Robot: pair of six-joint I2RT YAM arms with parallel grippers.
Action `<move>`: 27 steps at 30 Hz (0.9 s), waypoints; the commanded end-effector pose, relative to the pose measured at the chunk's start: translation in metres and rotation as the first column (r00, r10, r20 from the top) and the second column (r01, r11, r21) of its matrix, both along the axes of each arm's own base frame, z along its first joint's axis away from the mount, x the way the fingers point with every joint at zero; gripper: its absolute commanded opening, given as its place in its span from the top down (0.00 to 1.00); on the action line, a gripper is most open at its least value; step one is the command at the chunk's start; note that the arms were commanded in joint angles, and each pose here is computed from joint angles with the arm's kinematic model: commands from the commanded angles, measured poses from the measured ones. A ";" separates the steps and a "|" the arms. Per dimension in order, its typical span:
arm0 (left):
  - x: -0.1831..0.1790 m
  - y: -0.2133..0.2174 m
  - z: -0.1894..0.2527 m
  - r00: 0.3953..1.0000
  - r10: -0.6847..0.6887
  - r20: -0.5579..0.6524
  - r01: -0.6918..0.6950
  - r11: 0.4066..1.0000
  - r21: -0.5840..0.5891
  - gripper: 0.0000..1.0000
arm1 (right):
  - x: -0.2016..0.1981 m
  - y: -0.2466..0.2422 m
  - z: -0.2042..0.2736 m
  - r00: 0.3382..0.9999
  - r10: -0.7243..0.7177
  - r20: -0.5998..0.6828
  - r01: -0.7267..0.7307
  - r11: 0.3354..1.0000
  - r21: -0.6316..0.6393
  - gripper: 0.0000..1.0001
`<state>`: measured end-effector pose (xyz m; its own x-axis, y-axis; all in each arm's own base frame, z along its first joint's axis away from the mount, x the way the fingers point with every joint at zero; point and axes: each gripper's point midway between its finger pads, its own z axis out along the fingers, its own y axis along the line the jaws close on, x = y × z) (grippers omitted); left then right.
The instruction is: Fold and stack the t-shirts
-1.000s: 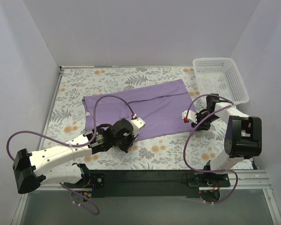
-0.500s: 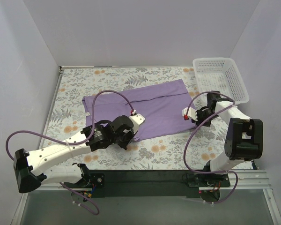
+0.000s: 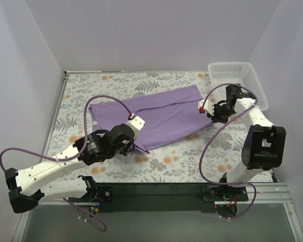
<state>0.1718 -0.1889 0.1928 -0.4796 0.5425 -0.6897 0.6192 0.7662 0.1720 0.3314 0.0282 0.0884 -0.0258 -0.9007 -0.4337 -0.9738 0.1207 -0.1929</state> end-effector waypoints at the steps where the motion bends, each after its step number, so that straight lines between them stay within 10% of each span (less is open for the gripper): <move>1: 0.020 0.024 0.041 0.978 0.119 0.169 -0.113 0.993 -0.046 1.00 | 0.008 0.008 0.015 1.000 -0.029 -0.012 0.029 0.998 0.055 0.99; 10: 0.044 0.047 0.111 0.872 0.263 0.413 -0.189 0.959 -0.212 1.00 | 0.025 0.010 0.022 0.998 -0.066 -0.021 0.067 0.995 0.073 0.99; 27: 0.076 0.067 0.064 0.895 0.272 0.352 -0.234 0.961 -0.148 1.00 | 0.038 0.015 0.032 0.995 -0.086 -0.051 0.090 0.993 0.079 0.99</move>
